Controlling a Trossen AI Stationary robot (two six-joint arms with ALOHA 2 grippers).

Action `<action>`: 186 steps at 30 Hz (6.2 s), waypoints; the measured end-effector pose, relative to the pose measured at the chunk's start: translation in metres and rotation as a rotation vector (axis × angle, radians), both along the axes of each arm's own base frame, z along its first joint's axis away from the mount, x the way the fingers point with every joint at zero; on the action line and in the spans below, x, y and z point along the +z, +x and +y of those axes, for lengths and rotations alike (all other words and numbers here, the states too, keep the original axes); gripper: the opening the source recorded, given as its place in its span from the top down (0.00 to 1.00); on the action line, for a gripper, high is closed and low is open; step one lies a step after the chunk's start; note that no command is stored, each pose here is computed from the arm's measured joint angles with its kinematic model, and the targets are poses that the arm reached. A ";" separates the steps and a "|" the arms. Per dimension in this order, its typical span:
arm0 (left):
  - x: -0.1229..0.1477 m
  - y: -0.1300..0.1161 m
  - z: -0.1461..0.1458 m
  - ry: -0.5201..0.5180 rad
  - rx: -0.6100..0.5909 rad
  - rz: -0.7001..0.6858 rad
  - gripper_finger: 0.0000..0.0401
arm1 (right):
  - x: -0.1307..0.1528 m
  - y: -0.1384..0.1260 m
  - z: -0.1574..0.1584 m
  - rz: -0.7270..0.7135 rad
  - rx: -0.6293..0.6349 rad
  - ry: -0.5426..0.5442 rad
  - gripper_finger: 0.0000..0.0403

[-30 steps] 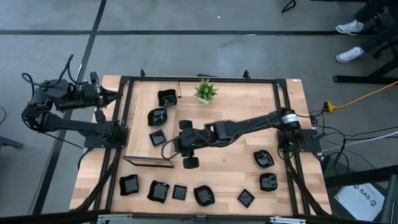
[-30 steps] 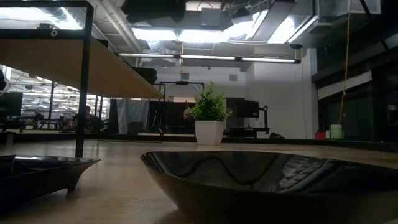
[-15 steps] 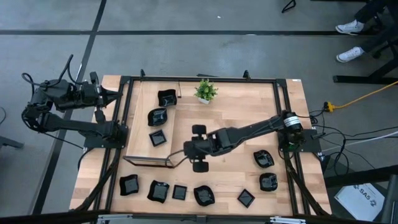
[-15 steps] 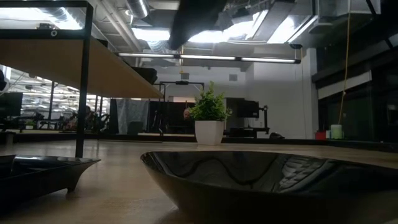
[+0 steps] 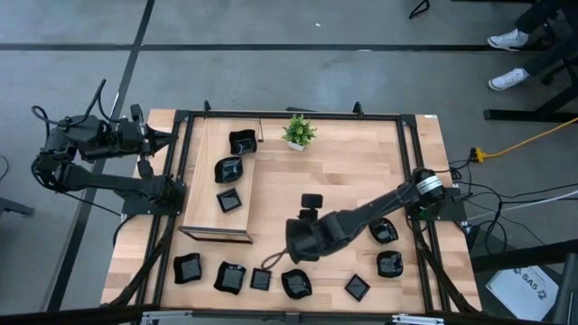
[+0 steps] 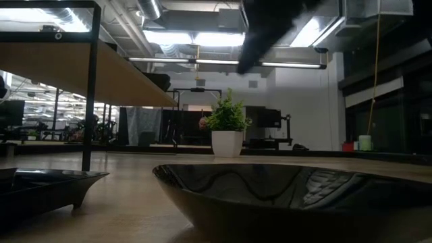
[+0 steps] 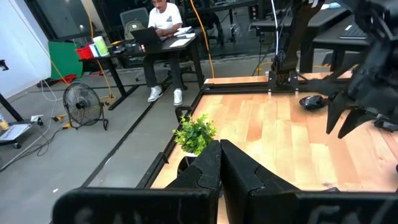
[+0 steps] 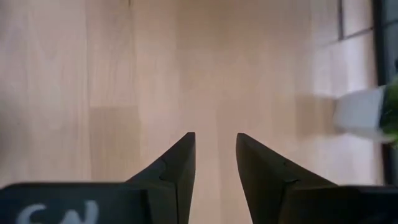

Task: Pick & Place Mini shaped plates
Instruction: Stack the black leaf shape bowl on top of the black leaf shape bowl on the shelf

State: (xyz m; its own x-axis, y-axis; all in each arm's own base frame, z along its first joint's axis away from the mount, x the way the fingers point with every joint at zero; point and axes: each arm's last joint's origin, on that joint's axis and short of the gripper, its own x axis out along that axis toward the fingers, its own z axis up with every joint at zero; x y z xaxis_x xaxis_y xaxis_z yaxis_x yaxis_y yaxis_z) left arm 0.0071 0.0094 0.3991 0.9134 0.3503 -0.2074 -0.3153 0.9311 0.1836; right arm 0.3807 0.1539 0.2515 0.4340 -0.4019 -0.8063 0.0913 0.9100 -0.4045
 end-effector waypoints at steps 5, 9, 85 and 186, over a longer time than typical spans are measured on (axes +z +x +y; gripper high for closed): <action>0.000 0.000 0.000 0.000 0.000 0.000 0.99 | -0.029 -0.012 0.014 0.033 0.007 0.065 0.71; 0.000 0.000 0.000 0.000 0.000 0.000 0.99 | -0.036 -0.017 0.027 0.040 0.061 0.115 0.71; 0.000 0.000 0.000 0.000 0.000 0.000 0.99 | -0.106 -0.010 0.053 -0.059 -0.151 0.922 0.71; 0.000 0.000 0.000 0.000 0.000 0.000 0.99 | 0.063 0.075 -0.195 -0.867 0.490 -0.081 0.99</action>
